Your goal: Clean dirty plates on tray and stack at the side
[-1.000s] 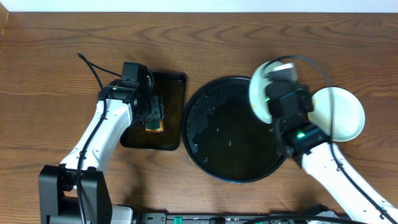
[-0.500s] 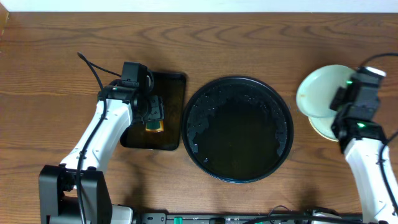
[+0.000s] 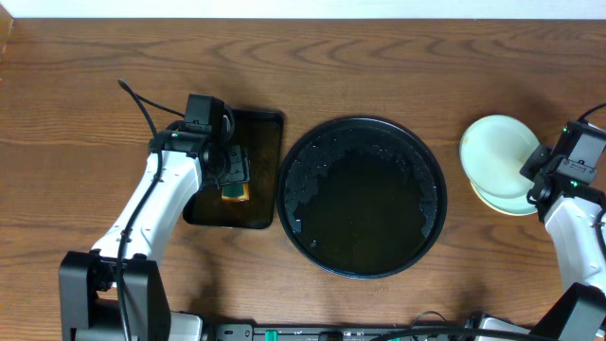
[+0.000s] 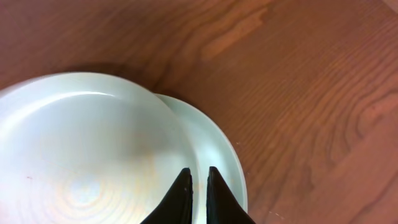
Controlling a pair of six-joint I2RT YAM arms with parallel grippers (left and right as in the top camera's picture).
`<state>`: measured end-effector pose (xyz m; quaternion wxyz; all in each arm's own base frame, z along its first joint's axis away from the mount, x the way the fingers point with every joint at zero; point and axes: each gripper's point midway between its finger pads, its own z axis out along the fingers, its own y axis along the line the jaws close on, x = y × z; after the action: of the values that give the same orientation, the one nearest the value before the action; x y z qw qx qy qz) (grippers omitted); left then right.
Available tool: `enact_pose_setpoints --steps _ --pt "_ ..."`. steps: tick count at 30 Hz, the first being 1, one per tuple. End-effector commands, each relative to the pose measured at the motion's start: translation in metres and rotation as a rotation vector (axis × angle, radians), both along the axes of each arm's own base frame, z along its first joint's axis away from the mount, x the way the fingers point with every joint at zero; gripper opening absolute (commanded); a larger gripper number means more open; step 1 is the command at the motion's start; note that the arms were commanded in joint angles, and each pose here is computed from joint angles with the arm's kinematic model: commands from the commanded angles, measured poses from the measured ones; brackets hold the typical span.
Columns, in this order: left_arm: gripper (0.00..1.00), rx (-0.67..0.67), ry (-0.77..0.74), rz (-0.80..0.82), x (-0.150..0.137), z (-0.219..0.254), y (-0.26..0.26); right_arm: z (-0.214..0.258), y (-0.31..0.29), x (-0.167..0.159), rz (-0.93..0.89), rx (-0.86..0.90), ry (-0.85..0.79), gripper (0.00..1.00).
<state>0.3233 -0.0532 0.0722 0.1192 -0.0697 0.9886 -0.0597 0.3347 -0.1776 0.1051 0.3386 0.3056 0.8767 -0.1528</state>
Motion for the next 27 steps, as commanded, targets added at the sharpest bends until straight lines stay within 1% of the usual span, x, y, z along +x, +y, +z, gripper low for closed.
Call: enact_pose_setpoints --steps 1,2,3,6,7,9,12,15,16,19,20,21,23,24,25,27 --pt "0.69 0.001 -0.015 -0.004 0.004 0.005 -0.001 0.015 -0.001 0.004 -0.004 -0.002 -0.046 0.18" --pt "0.69 0.001 -0.015 -0.004 0.004 0.005 -0.001 0.017 0.000 0.005 0.002 -0.001 -0.054 0.25" --pt "0.69 0.001 -0.015 -0.004 0.004 0.005 -0.001 0.020 0.003 0.007 0.014 0.005 -0.065 0.27" --pt "0.69 0.000 -0.016 -0.004 0.004 0.005 -0.001 0.030 0.023 0.017 0.115 0.042 -0.108 0.29" --pt "0.73 0.000 -0.016 -0.004 0.004 0.005 -0.001 0.033 0.034 0.021 0.163 0.065 -0.127 0.30" --pt "0.74 0.000 -0.016 -0.004 0.004 0.005 -0.001 0.039 0.059 0.029 0.272 0.123 -0.162 0.31" --pt "0.78 0.001 -0.019 -0.004 0.005 0.006 -0.001 0.039 0.103 0.036 0.443 0.226 -0.180 0.36" --pt "0.82 0.033 -0.028 0.005 0.007 0.006 0.005 0.034 0.143 0.034 0.599 0.271 -0.141 0.40" --pt "0.82 0.037 -0.027 0.008 0.007 0.007 0.006 0.032 0.150 0.033 0.627 0.269 -0.124 0.43" --pt "0.82 0.040 0.001 0.023 0.003 0.016 0.011 0.024 0.168 0.022 0.688 0.261 -0.040 0.43" --pt "0.82 0.041 0.012 0.029 0.002 0.019 0.014 0.022 0.170 0.018 0.689 0.267 -0.014 0.46" --pt "0.83 0.042 0.021 0.034 0.000 0.022 0.015 0.022 0.171 0.014 0.687 0.274 0.010 0.52" --pt "0.83 0.045 0.056 0.045 -0.006 0.027 0.020 0.023 0.172 0.006 0.677 0.294 0.058 0.73" --pt "0.83 0.047 0.077 0.050 -0.011 0.028 0.022 0.023 0.172 0.002 0.673 0.304 0.079 0.89" --pt "0.83 0.049 0.097 0.054 -0.016 0.030 0.023 0.024 0.172 -0.005 0.664 0.316 0.114 0.99" --pt "0.83 0.051 0.120 0.058 -0.025 0.032 0.025 0.023 0.172 -0.018 0.650 0.339 0.174 0.99"
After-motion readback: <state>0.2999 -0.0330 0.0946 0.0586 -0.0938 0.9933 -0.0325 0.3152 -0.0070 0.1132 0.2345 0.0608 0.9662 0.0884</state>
